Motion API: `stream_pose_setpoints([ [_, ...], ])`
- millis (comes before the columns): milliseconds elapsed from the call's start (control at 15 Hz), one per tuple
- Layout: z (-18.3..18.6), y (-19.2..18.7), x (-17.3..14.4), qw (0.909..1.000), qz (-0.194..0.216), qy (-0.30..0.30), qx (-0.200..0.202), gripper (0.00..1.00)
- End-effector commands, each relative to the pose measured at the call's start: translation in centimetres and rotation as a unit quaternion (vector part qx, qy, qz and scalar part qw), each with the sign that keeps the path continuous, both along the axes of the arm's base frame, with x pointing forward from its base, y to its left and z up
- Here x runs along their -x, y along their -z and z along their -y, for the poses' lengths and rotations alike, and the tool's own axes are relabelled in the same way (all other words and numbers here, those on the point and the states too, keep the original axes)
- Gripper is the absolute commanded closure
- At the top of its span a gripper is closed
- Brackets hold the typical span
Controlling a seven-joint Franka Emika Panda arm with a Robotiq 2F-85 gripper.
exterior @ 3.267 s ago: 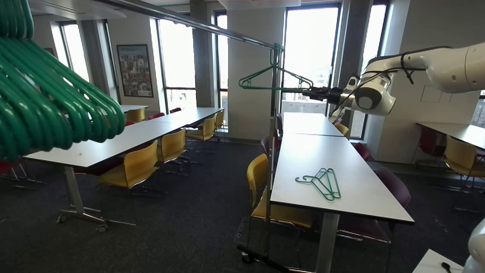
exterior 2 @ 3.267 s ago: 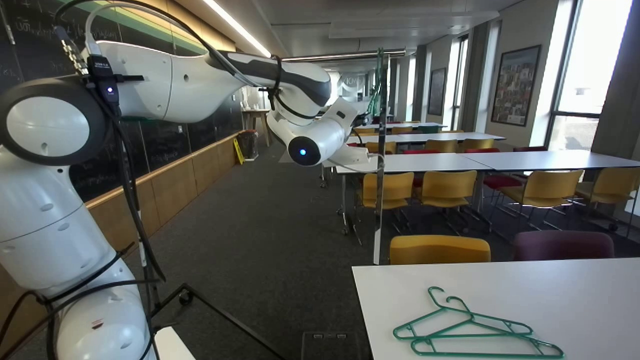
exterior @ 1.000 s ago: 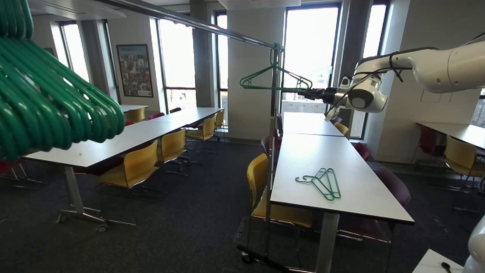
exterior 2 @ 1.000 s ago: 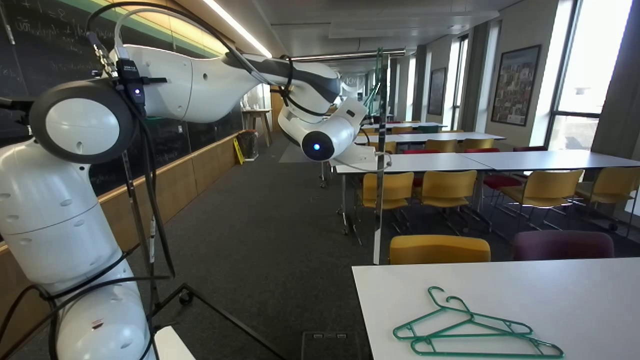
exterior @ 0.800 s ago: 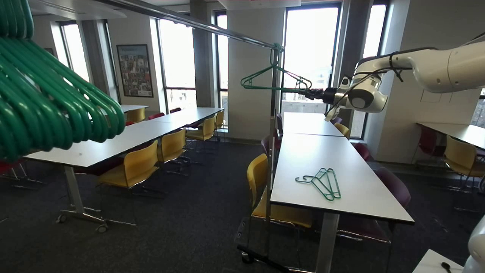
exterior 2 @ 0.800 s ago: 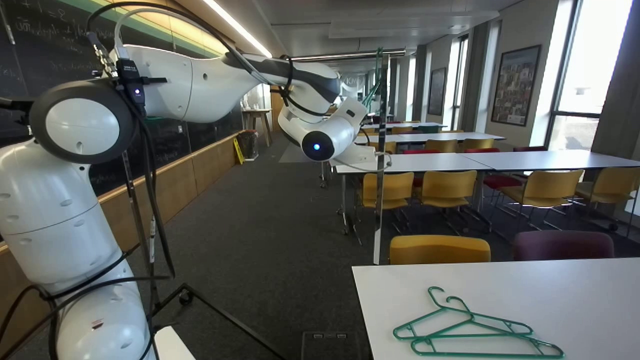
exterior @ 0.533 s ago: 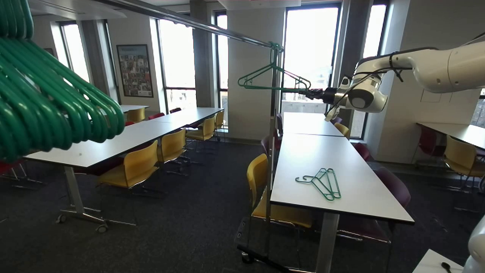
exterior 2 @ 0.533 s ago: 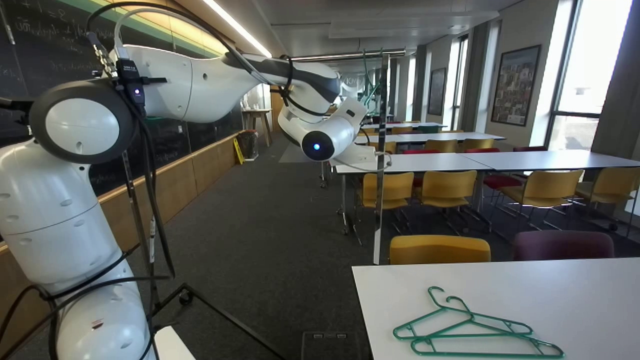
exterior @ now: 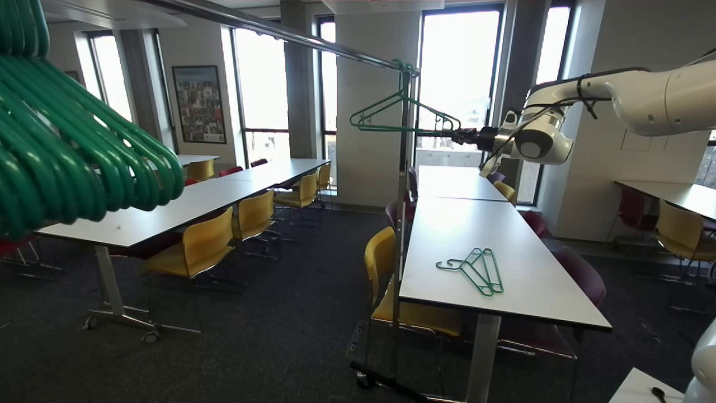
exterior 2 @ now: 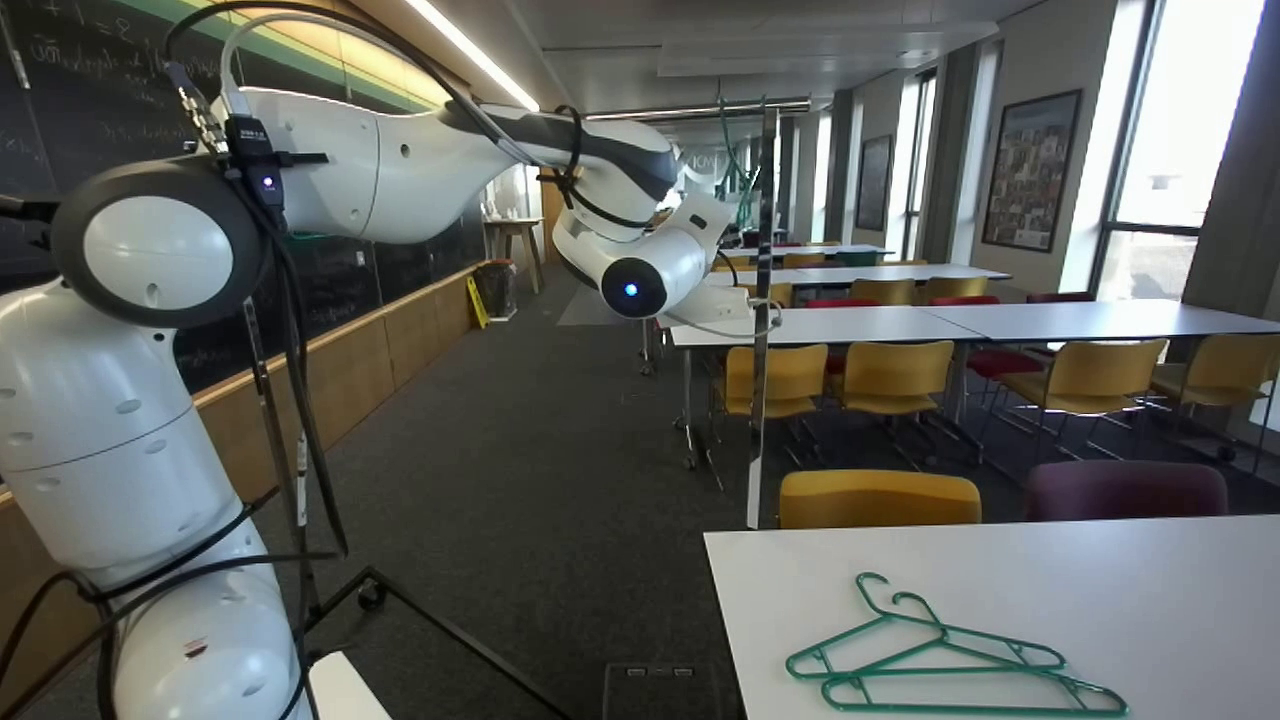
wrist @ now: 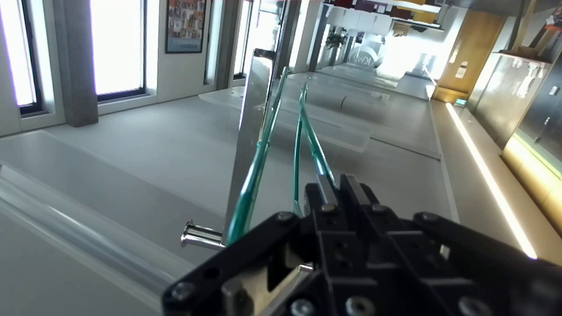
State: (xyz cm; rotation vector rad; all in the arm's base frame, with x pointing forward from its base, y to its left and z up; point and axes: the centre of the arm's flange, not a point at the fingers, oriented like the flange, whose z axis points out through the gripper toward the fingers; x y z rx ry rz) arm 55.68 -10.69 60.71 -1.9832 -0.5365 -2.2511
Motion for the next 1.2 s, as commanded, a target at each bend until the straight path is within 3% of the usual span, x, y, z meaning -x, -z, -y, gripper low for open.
stream_pose_setpoints([
  [0,-0.9,-3.1,2.1,0.9992,0.037,-0.017,0.005,0.98],
  [400,-0.7,-4.2,5.5,0.9987,0.046,-0.016,0.015,0.98],
  [800,0.2,0.1,9.7,0.9978,-0.007,-0.017,0.063,0.98],
  [1133,1.4,5.1,11.2,0.9919,-0.071,-0.008,0.105,0.98],
])
